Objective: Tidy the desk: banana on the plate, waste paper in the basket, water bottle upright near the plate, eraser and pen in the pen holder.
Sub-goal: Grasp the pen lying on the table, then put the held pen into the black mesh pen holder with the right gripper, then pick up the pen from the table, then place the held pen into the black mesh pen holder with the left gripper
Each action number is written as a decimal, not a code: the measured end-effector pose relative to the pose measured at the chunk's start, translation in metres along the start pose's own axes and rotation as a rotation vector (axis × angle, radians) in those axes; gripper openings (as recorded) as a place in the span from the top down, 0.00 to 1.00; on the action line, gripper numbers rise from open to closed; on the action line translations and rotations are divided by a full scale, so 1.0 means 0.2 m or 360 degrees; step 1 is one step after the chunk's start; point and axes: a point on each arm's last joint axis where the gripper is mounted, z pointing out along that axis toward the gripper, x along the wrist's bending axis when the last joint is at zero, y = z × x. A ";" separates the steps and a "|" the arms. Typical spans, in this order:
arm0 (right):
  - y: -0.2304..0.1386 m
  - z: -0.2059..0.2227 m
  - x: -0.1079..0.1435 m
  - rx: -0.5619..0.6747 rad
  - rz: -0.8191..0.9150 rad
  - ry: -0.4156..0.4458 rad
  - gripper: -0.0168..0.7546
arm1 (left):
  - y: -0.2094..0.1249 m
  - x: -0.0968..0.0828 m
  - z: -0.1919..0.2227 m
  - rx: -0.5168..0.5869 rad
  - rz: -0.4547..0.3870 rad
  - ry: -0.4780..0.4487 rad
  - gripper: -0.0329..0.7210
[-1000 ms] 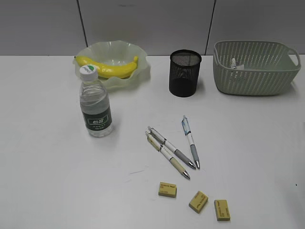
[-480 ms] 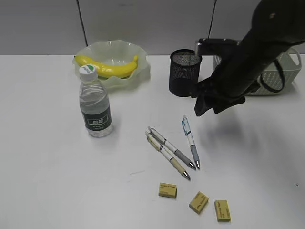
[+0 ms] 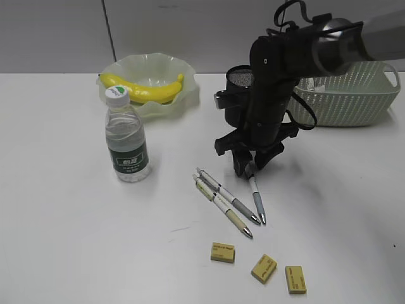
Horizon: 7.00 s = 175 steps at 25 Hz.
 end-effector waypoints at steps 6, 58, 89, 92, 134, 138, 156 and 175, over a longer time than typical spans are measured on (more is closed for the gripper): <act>0.00 0.02 -0.01 0.0010 -0.0027 -0.0063 0.79 | 0.00 0.00 0.00 0.0000 0.0001 0.0000 0.48; -1.61 -1.20 -0.25 -0.0990 0.0006 -0.0107 0.43 | 0.43 -0.19 0.50 0.0180 0.0163 -0.0362 0.64; -2.10 -1.14 -0.26 -0.1592 0.0007 -0.0067 0.44 | -0.07 -1.55 1.76 0.1288 -0.0330 0.0065 0.51; -2.10 -1.14 -0.26 -0.1593 0.0007 -0.0067 0.44 | -0.07 -1.53 1.77 0.1263 -0.0431 0.0181 0.51; -2.10 -1.14 -0.26 -0.1605 0.0005 -0.0067 0.44 | 0.59 -1.63 1.75 -0.0172 0.0478 -0.0580 0.82; -2.10 -1.14 -0.26 -0.1606 0.0005 -0.0067 0.44 | 0.66 -1.60 1.91 -0.0250 0.0288 -0.0550 0.82; -2.10 -1.14 -0.26 -0.1608 0.0007 -0.0065 0.44 | 0.48 -1.72 2.44 -0.0239 0.0040 -0.0615 0.87; -2.10 -1.14 -0.26 -0.1610 0.0008 -0.0065 0.44 | 0.97 -1.75 1.99 -0.0335 0.0071 -0.1314 0.63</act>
